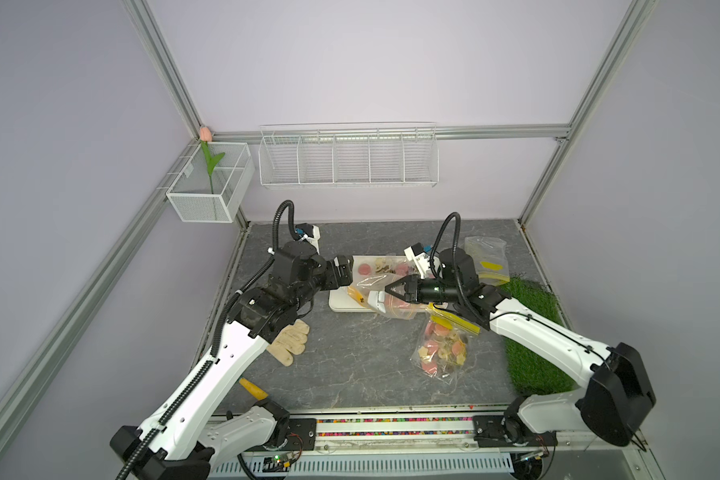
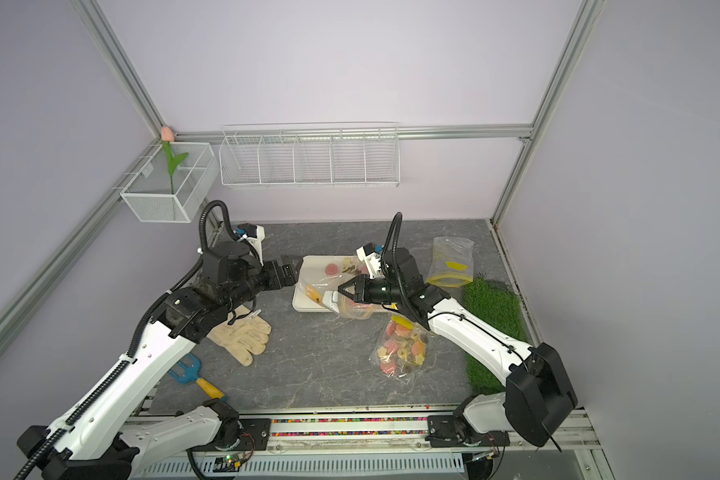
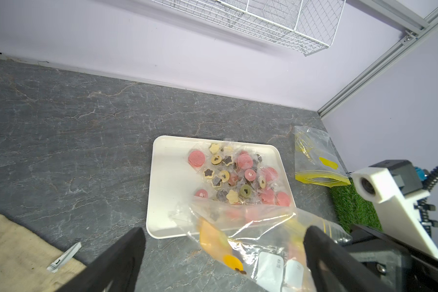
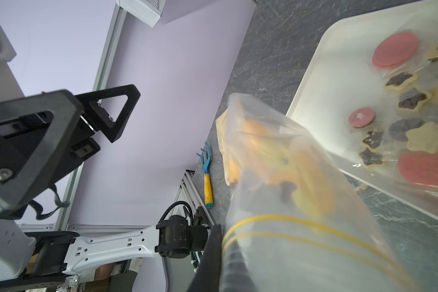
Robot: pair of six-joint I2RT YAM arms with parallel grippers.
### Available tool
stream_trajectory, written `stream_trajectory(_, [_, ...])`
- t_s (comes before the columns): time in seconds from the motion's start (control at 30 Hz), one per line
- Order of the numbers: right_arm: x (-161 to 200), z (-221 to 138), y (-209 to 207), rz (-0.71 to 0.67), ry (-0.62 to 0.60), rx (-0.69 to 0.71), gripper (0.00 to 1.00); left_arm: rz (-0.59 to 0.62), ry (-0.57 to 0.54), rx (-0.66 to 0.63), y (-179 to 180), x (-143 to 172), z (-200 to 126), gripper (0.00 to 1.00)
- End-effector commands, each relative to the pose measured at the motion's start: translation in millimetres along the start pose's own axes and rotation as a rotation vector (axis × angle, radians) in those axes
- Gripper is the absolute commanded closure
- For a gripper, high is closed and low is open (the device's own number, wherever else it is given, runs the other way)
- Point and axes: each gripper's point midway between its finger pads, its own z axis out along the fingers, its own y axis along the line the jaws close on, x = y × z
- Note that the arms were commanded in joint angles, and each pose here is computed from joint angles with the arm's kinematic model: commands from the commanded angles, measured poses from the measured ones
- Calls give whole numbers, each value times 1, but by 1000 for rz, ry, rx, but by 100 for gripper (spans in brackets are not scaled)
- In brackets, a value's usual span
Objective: Pour cookies out of the ziploc bag
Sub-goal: 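Pour the cookies out of the ziploc bag onto the tray, then place the ziploc bag at the center of the board.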
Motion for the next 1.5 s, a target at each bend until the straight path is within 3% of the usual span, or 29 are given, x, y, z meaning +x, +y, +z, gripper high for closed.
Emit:
stream_trajectory(0.0, [7, -6, 8, 26, -24, 7, 93, -17, -2, 3, 5, 2, -10, 0])
stream_trajectory(0.33, [42, 0, 20, 83, 26, 2, 93, -46, -34, 2, 21, 14, -36, 0])
stream_trajectory(0.6, [60, 34, 47, 83, 91, -74, 93, -36, -51, -23, 32, 18, -44, 0])
stream_trajectory(1.0, [87, 115, 73, 332, 108, -390, 93, -34, -10, 3, 22, 9, -38, 0])
stream_trajectory(1.2, [104, 132, 44, 340, 116, -334, 93, -40, -36, -23, 28, 7, -40, 0])
stream_trajectory(1.47, [117, 121, 10, 292, 153, -171, 93, -60, -20, -15, 26, 11, -27, 0])
